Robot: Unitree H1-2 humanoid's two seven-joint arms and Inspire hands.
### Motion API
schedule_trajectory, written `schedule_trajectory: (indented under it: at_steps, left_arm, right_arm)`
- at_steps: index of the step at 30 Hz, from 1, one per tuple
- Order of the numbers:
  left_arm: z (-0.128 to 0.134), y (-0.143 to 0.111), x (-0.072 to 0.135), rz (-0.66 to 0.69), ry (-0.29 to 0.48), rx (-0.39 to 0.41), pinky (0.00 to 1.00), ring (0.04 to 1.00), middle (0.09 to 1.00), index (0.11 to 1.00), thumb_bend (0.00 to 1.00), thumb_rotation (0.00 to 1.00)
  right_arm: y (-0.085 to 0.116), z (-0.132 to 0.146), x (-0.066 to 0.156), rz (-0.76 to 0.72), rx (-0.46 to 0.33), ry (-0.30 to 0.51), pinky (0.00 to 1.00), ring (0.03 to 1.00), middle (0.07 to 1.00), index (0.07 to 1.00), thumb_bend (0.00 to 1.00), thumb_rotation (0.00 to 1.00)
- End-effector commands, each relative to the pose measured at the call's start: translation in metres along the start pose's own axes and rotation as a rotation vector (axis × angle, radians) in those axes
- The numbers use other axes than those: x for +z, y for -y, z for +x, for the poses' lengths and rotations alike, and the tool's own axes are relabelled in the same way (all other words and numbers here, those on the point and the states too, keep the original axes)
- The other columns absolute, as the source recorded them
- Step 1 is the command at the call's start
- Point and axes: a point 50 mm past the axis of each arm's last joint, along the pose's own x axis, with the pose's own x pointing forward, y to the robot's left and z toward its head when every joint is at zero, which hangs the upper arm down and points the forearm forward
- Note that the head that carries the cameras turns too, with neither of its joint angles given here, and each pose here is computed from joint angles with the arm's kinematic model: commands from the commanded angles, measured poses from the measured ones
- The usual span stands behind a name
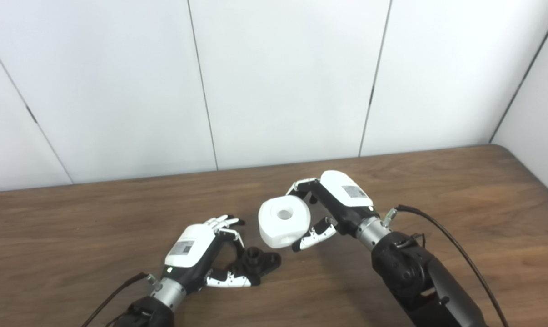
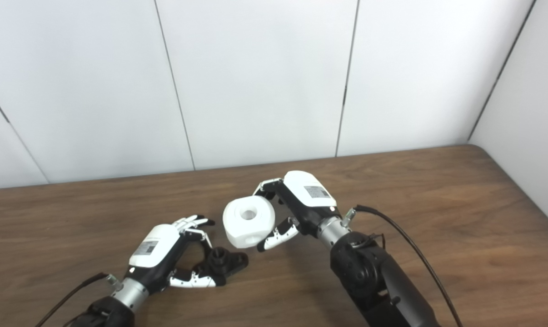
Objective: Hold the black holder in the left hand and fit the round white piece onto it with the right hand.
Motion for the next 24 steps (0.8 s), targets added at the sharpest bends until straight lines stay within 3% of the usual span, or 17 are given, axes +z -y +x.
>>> schedule_trajectory:
  at_steps: [1,16,24]
  left_arm:
    - [-0.031,0.061,-0.012,0.066,-0.13,-0.318,0.91,0.912,0.851,0.486,0.52,0.06]
    - [-0.03,0.064,-0.009,0.066,-0.125,-0.319,0.92,0.911,0.856,0.485,0.52,0.06]
    - [-0.031,0.064,-0.01,0.063,-0.122,-0.31,0.92,0.906,0.852,0.484,0.52,0.06]
  right_arm:
    - [0.03,0.015,0.026,-0.018,-0.094,0.128,0.57,0.684,0.685,0.482,0.52,0.14]
    - [0.045,0.024,0.042,-0.006,-0.133,0.168,0.61,0.702,0.678,0.481,0.52,0.14]
    - [0.044,0.022,0.047,-0.032,-0.08,0.169,0.61,0.706,0.678,0.481,0.52,0.14]
